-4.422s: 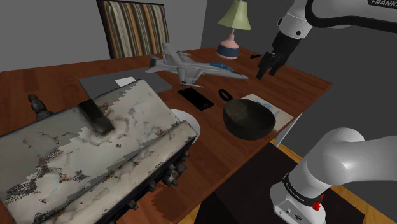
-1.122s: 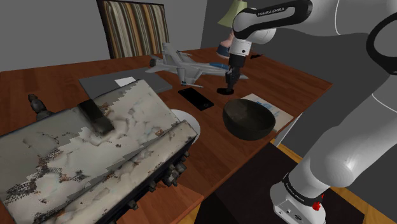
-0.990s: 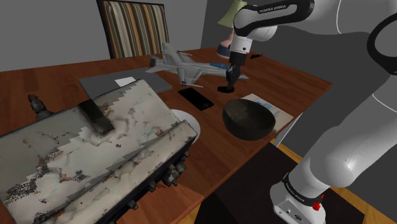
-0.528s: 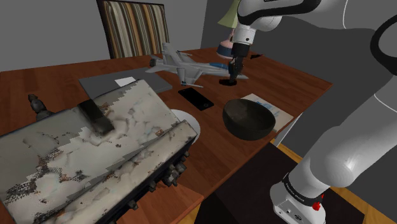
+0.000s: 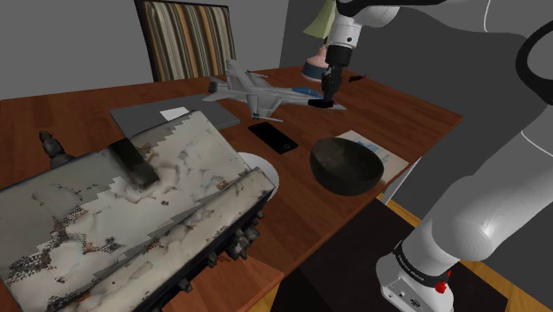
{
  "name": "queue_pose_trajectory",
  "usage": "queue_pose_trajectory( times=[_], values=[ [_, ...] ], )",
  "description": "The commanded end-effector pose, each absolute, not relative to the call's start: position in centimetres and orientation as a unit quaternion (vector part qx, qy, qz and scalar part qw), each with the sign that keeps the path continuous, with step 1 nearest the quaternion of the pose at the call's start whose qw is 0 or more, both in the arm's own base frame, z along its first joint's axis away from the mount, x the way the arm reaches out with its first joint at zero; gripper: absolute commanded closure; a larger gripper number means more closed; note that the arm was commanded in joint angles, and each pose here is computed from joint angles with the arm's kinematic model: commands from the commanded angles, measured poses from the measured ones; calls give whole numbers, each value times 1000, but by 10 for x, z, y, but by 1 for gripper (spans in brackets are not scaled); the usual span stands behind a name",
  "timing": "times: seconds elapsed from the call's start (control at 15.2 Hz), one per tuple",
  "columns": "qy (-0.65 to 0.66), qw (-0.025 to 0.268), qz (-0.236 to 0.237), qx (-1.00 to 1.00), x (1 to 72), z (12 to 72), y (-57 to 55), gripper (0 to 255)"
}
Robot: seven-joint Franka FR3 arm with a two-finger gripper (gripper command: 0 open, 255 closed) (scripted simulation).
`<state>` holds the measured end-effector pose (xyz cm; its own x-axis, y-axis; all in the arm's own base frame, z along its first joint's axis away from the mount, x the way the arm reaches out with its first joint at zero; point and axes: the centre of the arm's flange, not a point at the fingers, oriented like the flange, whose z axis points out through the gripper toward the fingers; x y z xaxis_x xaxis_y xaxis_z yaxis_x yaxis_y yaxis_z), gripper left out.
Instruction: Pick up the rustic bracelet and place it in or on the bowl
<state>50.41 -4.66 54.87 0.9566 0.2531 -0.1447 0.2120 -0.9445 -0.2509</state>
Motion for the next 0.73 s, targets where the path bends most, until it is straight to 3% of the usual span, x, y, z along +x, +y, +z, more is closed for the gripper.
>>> queue_pose_trajectory(
  times=[0.0,0.46,0.66],
  values=[
    [-118,117,88,-982,504,560,-47,255],
    [-118,117,88,-982,504,592,-47,255],
    [-118,117,88,-982,469,592,-28,255]
  ],
)
